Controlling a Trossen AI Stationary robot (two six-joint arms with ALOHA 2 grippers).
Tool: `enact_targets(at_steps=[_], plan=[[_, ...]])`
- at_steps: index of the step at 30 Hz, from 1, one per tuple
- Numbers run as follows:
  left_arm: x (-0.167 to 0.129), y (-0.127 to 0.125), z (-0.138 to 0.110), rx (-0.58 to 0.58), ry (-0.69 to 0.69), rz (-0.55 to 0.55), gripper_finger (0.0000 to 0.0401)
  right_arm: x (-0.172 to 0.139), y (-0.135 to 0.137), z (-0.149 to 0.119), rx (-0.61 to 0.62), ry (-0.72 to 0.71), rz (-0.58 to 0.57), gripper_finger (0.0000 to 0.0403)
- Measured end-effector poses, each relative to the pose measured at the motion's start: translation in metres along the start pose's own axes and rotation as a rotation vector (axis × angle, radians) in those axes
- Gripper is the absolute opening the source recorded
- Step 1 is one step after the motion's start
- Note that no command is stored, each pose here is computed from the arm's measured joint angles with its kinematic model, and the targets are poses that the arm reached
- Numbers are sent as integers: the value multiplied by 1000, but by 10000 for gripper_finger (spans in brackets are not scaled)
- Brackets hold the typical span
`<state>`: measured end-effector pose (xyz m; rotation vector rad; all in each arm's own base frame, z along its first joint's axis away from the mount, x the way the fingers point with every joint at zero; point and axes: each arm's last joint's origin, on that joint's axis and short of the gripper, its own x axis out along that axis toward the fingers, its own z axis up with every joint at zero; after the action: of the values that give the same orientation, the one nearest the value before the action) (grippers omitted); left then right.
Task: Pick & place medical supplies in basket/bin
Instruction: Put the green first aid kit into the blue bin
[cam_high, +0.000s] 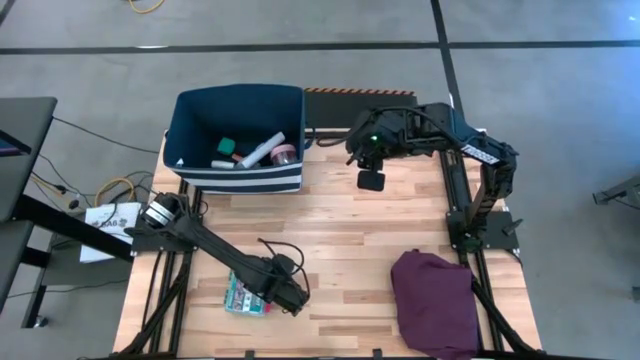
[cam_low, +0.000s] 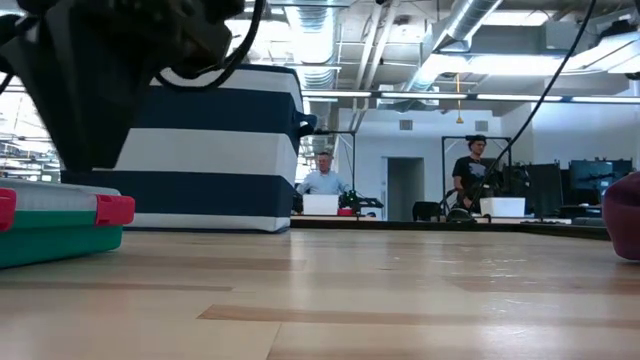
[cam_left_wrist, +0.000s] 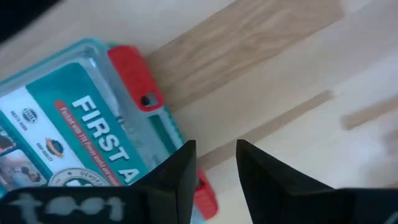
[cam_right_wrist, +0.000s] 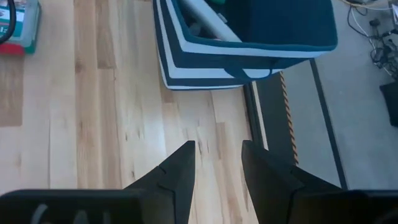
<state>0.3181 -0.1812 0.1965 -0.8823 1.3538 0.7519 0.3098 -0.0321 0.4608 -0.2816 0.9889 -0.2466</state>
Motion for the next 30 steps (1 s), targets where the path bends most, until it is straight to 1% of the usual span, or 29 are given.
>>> enact_targets(at_steps=[3, 5, 16, 25, 28, 30], plan=[[4, 4, -1, -1, 20, 57, 103, 0, -1, -1, 3, 9, -1, 125], [4, 6, -2, -3, 16, 75, 103, 0, -1, -1, 4, 8, 1, 125], [4, 6, -10, -31, -38, 70, 103, 0, -1, -1, 13, 7, 2, 125], [4, 5, -10, -37, -37, 66, 103, 0, -1, -1, 12, 10, 3, 125], [9, 4, -11, -38, -33, 80, 103, 0, -1, -2, 9, 17, 5, 125], [15, 3, -11, -36, 1, 100, 103, 0, -1, -2, 9, 18, 5, 125]])
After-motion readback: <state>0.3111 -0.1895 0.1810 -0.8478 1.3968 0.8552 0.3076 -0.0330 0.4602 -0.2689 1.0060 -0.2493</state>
